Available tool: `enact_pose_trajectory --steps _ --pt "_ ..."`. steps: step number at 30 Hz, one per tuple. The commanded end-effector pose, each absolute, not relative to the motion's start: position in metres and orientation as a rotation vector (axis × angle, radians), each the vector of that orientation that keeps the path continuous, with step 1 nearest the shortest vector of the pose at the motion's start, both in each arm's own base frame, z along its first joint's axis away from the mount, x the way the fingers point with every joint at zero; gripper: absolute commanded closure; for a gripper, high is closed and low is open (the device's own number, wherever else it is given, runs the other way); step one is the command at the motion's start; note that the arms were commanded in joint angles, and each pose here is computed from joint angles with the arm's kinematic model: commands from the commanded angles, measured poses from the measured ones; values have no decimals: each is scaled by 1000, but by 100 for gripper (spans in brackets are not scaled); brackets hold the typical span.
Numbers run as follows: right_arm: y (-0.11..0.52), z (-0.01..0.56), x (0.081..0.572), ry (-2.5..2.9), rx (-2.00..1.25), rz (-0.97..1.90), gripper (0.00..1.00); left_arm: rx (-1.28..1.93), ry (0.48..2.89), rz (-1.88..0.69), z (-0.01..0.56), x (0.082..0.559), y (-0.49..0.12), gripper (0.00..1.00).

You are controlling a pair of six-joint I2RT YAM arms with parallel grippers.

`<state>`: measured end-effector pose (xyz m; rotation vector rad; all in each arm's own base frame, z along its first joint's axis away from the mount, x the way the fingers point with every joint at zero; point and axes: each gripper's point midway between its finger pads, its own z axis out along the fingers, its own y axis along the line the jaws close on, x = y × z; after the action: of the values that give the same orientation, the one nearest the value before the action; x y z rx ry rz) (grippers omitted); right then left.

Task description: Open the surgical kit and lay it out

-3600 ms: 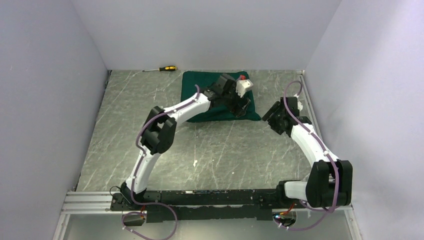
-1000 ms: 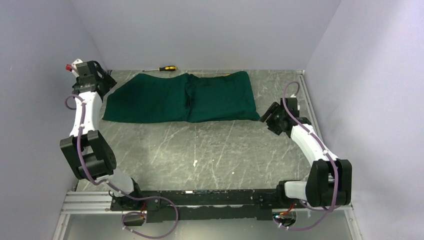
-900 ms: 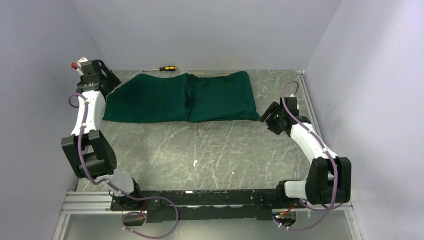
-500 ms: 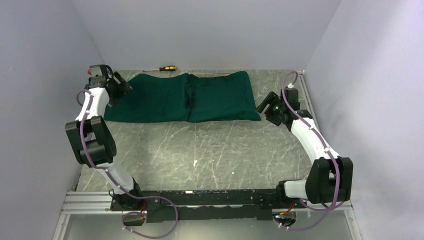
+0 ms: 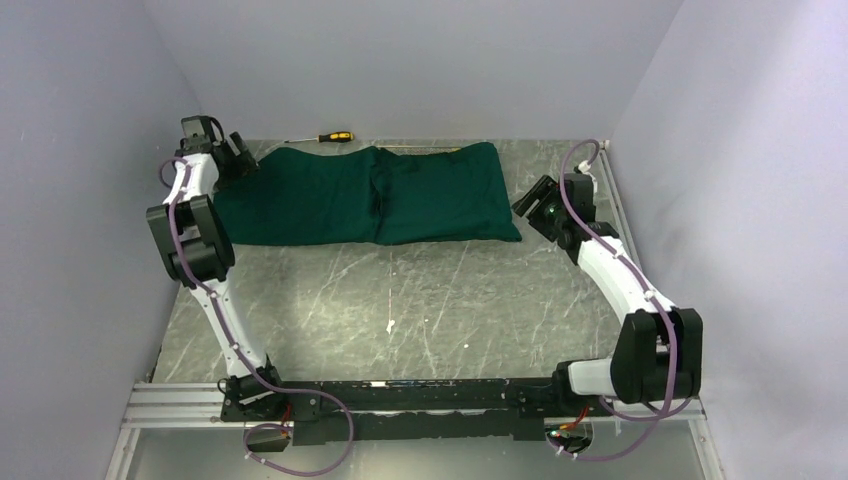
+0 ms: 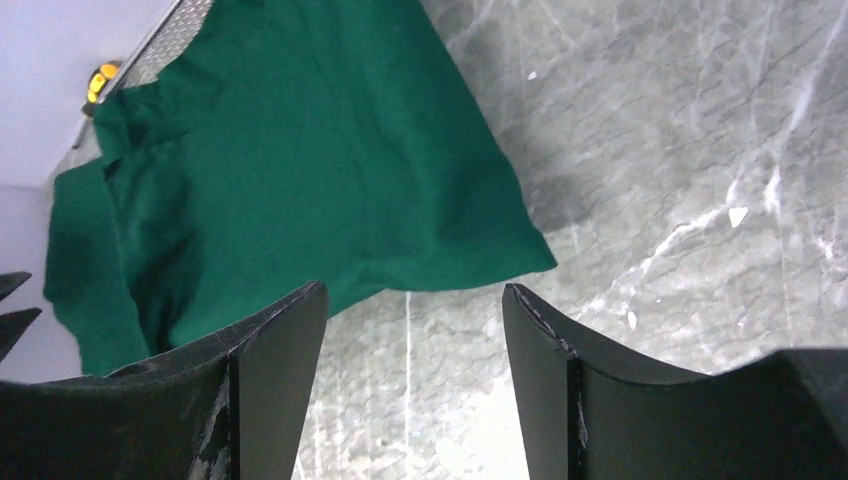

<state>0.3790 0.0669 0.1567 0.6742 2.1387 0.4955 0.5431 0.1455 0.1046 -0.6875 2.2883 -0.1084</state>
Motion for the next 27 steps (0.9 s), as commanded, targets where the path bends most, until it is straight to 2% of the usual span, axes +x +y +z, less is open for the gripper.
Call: enact_pose_trajectory --steps 1,7,12,15,18,21,23,26,27 --pt "61 156 400 2046 732 487 30 -622 2228 15 95 569 183 9" --pt "78 150 396 2157 771 528 26 -647 2274 41 61 585 215 9" --pt "91 143 394 2264 802 474 26 -627 2287 0 32 593 213 6" --pt "96 141 401 2326 797 404 28 -668 2320 -112 22 592 202 12" --pt "98 144 408 2364 799 347 30 -705 2320 -247 26 590 186 26" --pt "99 148 413 2370 812 331 31 -733 2308 -335 41 586 172 45" --pt "99 150 415 2366 816 328 32 -756 2309 -369 46 582 166 53" --pt "94 156 419 2344 823 300 32 -798 2316 -399 50 576 160 71" --pt "92 159 419 2339 821 290 32 -803 2322 -390 51 575 159 80"
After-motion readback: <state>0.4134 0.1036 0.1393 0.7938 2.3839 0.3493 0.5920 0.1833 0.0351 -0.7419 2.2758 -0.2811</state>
